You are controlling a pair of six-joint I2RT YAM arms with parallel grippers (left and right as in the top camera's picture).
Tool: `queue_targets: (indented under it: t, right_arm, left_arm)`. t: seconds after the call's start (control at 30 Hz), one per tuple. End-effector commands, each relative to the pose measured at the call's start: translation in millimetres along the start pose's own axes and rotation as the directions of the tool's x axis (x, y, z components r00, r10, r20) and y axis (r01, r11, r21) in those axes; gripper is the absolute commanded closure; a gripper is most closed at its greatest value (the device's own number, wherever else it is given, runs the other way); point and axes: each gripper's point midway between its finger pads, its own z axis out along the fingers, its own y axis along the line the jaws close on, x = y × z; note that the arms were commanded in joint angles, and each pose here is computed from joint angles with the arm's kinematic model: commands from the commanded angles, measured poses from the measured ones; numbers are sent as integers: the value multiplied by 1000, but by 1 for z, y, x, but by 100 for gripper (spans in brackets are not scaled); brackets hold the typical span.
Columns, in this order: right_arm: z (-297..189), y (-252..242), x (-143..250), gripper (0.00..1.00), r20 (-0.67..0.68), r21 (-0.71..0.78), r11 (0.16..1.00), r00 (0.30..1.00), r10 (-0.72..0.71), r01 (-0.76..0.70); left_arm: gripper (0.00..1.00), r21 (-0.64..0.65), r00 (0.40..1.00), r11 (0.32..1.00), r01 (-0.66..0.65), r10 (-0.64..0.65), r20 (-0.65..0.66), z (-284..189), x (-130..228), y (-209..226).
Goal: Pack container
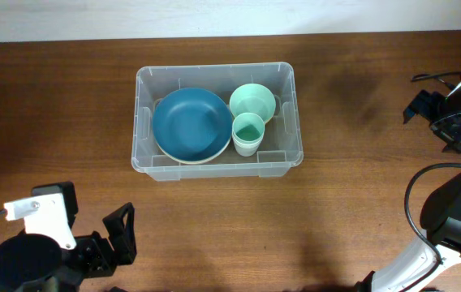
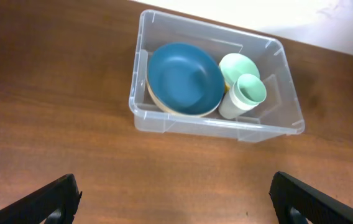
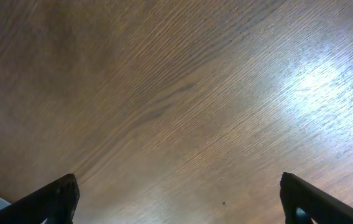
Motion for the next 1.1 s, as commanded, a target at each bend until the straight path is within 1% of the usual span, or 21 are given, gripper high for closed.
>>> queue_targets:
  t: [0.0, 0.13, 0.2, 0.23, 0.37, 0.47, 0.5, 0.57, 0.7, 0.93, 1.07]
  right_arm:
    - [0, 0, 0, 1, 4, 8, 1000, 1000, 6, -6]
    - [0, 0, 0, 1, 4, 8, 1000, 1000, 6, -6]
    - [0, 0, 0, 1, 4, 8, 1000, 1000, 6, -6]
    - [0, 0, 0, 1, 4, 8, 1000, 1000, 6, -6]
    - [0, 0, 0, 1, 4, 8, 1000, 1000, 6, -6]
    - [0, 0, 0, 1, 4, 8, 1000, 1000, 6, -6]
    - [0, 0, 0, 1, 4, 8, 1000, 1000, 6, -6]
    - [0, 0, 0, 1, 4, 8, 1000, 1000, 6, -6]
    - [0, 0, 0, 1, 4, 8, 1000, 1000, 6, -6]
    - [0, 0, 0, 1, 4, 8, 1000, 1000, 6, -6]
    - [0, 0, 0, 1, 4, 8, 1000, 1000, 6, -6]
  left_arm:
    - [0, -22, 1000, 999, -25, 25, -5, 17, 2, -1]
    - [0, -15, 983, 983, -181, 182, 13, 54, 3, -10]
    - [0, -16, 956, 957, -289, 289, 45, 82, 4, -15]
    - [0, -20, 946, 948, -317, 318, 63, 93, 4, -15]
    - [0, -20, 913, 923, -385, 384, 136, 139, 12, -10]
    - [0, 26, 880, 901, -433, 416, 230, 163, 21, -7]
    - [0, 36, 863, 894, -447, 421, 279, 169, 24, -5]
    - [0, 33, 840, 891, -453, 414, 352, 176, 28, 2]
    - [0, -22, 798, 905, -425, 386, 463, 179, 38, 23]
    - [0, -96, 731, 916, -388, 370, 573, 163, 44, 42]
    - [0, -138, 700, 920, -367, 371, 611, 154, 43, 51]
